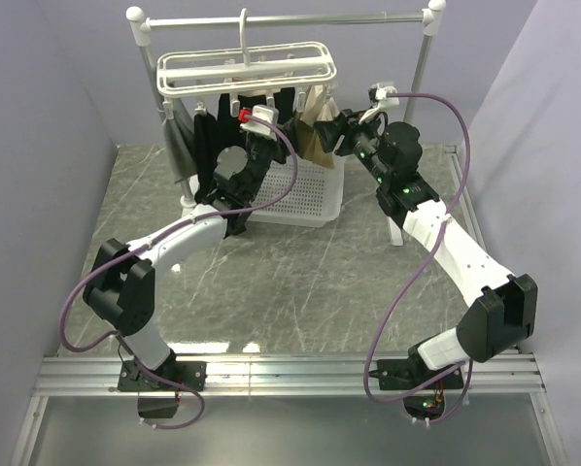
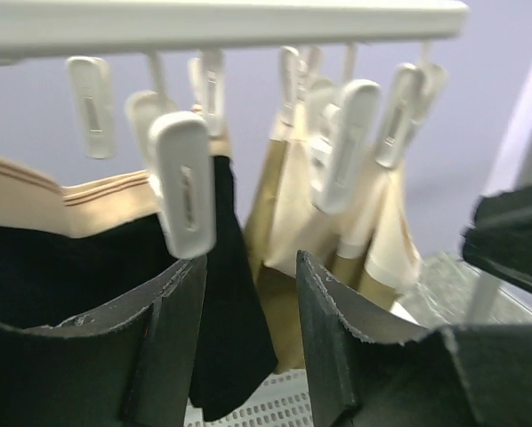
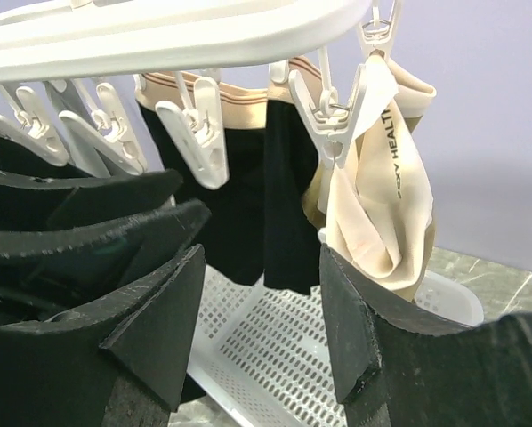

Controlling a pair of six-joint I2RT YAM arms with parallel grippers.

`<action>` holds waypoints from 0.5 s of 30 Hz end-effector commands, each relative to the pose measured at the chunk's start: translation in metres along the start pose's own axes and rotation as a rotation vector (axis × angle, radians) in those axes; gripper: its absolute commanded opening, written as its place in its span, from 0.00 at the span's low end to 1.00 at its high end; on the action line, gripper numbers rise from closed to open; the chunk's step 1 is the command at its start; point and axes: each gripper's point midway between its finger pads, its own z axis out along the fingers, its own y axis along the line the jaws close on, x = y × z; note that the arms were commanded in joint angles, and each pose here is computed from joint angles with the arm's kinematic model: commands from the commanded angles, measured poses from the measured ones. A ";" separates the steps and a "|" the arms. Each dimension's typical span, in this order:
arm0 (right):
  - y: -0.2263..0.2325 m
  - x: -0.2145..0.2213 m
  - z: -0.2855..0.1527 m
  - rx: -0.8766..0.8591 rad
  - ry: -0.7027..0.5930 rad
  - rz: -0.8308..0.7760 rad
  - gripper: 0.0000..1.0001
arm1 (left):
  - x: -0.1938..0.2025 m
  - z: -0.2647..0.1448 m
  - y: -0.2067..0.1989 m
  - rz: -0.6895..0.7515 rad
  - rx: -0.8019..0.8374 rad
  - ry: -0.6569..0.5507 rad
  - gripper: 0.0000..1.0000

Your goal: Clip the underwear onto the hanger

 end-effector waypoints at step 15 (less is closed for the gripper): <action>0.000 -0.042 0.003 -0.008 -0.115 0.022 0.61 | -0.023 -0.007 0.025 0.054 -0.146 -0.032 0.57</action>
